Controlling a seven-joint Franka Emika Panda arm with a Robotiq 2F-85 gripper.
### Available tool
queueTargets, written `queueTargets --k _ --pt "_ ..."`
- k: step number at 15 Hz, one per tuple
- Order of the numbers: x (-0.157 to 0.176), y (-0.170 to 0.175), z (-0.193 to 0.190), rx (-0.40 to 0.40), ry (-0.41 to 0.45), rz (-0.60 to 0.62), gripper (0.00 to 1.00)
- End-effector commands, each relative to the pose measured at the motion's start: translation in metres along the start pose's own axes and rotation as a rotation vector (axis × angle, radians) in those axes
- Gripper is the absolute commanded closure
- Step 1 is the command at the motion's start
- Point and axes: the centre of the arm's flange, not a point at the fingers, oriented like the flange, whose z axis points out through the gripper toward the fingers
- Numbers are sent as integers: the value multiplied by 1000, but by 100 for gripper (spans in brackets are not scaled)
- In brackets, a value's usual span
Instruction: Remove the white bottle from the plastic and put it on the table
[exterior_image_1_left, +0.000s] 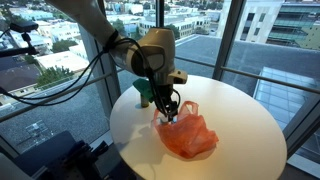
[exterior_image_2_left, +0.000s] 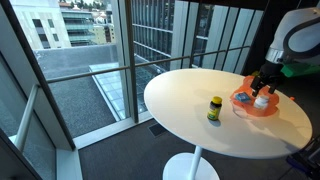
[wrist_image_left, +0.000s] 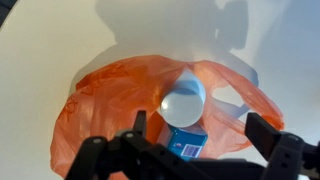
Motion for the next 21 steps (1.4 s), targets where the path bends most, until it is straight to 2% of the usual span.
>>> queueTargets --k 1,10,12,18,19,21 --pt "2 -4 1 -30 -17 -4 0" --pt "-1 -6 11 -98 -41 -16 0" --pt "-1 -7 12 -100 -43 -17 26" --pt "-2 -7 9 -98 -40 -16 75" --pt "-3 -6 6 -97 -36 -15 81" --pt "-5 -5 -3 -89 -27 -16 81"
